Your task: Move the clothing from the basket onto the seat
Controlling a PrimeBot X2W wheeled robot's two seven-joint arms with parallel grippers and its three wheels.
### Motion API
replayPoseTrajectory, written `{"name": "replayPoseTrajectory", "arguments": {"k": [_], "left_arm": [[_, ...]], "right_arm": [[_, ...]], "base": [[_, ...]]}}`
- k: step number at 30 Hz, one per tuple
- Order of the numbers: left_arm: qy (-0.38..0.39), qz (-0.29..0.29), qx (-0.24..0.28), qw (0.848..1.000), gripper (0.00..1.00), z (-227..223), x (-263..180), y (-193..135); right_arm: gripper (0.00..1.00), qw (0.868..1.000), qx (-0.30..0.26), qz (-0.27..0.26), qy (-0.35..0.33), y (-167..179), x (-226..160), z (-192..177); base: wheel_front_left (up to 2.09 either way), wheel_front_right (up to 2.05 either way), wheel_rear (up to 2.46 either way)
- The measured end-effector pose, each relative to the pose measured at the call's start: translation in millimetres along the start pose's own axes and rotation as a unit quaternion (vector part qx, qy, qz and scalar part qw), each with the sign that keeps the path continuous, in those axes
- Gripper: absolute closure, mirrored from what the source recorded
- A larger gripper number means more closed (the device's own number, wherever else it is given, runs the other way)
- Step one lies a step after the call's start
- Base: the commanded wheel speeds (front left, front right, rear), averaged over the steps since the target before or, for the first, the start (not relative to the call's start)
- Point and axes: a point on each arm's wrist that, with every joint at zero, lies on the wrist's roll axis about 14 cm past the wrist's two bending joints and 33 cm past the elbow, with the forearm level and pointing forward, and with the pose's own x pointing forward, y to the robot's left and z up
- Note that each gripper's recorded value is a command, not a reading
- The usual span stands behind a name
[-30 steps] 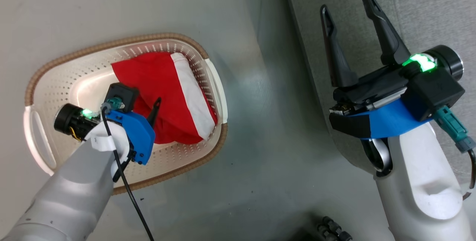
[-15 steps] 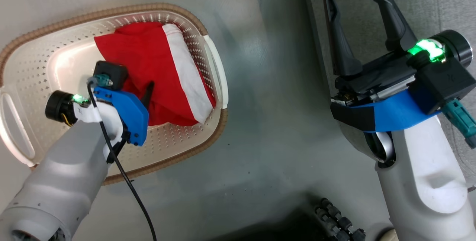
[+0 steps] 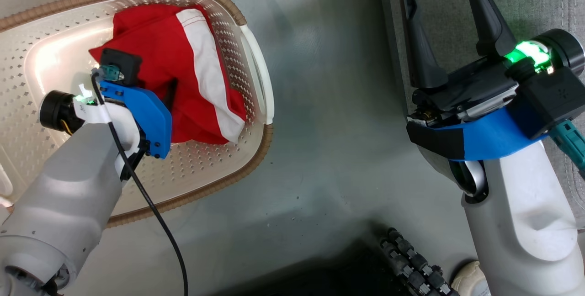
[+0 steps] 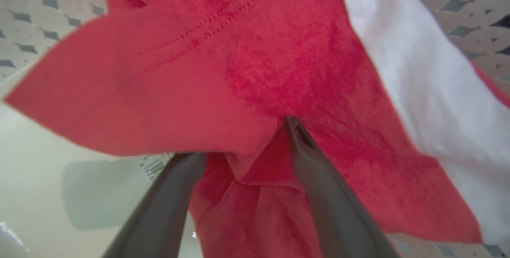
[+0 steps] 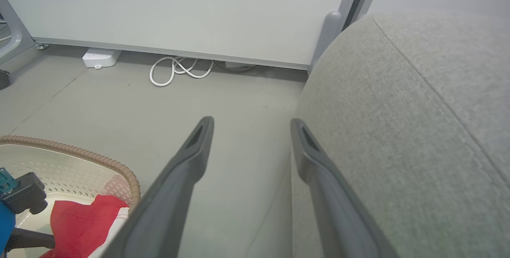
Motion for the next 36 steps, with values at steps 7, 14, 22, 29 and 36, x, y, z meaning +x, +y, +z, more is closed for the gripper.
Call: {"name": "replayPoseTrajectory", "arguments": {"k": [7,14,22,29,36], "left_arm": [[0.005,-0.007,0.013,1.0,1.0,-1,3,-3],[-0.01,-0.012,0.012,1.0,1.0,7,-3,-8],[-0.064,-0.02,0.015,0.998,1.0,32,-20,-20],[-0.123,-0.038,0.037,0.991,1.0,58,-44,-45],[-0.158,-0.041,0.066,0.984,1.0,72,-75,-63]], "right_arm": [[0.0,1.0,0.001,-0.002,-0.001,-1,2,-1],[0.0,1.0,0.003,-0.001,-0.006,-1,3,4],[0.0,1.0,0.003,0.001,-0.025,2,5,22],[0.0,0.999,0.001,0.001,-0.046,4,2,44],[0.0,0.998,0.001,0.006,-0.068,11,-3,68]], "base": [[0.0,0.0,0.0],[0.0,0.0,0.0],[0.0,0.0,0.0],[0.0,0.0,0.0],[0.0,0.0,0.0]]}}
